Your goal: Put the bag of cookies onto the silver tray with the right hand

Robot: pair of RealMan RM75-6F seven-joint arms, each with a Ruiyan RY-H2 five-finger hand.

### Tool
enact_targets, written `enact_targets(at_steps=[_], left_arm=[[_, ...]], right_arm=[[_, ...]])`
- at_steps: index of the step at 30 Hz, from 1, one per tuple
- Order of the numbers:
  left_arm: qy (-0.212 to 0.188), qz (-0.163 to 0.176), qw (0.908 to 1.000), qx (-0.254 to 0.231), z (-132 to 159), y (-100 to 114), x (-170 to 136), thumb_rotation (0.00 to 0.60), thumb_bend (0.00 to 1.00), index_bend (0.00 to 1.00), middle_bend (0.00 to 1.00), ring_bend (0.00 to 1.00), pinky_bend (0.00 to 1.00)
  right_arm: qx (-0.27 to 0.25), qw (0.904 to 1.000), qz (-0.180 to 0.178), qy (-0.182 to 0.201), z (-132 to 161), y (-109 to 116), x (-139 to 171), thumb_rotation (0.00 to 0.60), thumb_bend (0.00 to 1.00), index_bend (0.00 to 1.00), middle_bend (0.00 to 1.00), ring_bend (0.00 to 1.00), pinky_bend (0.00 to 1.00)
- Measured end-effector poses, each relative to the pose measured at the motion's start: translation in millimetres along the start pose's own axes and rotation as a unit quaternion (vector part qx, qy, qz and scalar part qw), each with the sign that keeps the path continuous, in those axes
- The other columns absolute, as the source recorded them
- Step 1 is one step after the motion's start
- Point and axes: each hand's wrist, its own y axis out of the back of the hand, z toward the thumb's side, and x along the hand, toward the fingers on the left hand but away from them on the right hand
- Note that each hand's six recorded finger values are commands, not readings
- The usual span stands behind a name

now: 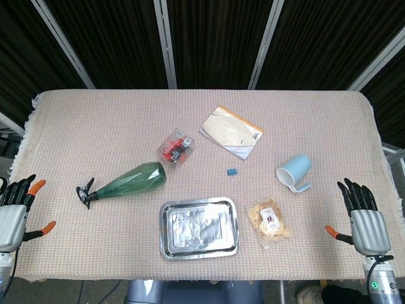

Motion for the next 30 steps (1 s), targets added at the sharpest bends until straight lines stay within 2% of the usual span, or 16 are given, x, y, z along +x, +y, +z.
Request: enact_targets(at_steps=[10,16,30], left_arm=[[-0.018,0.020,0.9996,-0.009,8.5,7.3,-3.0,0.569,0.15,0.12,0.00,0.00,0.00],[-0.012,0.021,0.9997,-0.007,4.6,7.6,-8.2,0.569,0.15,0.12,0.00,0.00,0.00],[-0.003,0.014,0.9999,-0.005,0.2,4.9,-12.8,0.566,0.15,0.12,0.00,0.00,0.00]], right_arm=[[-0.004,0.9996,-0.025,0.009,4.7,2.4,-0.3,0.600,0.06,0.00,0.00,0.00,0.00],[-0.006,0.9996,-0.027,0.010,3.6,2.5,2.2,0.600,0.06,0.00,0.00,0.00,0.00],[-0.017,0.9996,0.000,0.024,7.2,-1.3,5.7,0.600,0.06,0.00,0.00,0.00,0.00]])
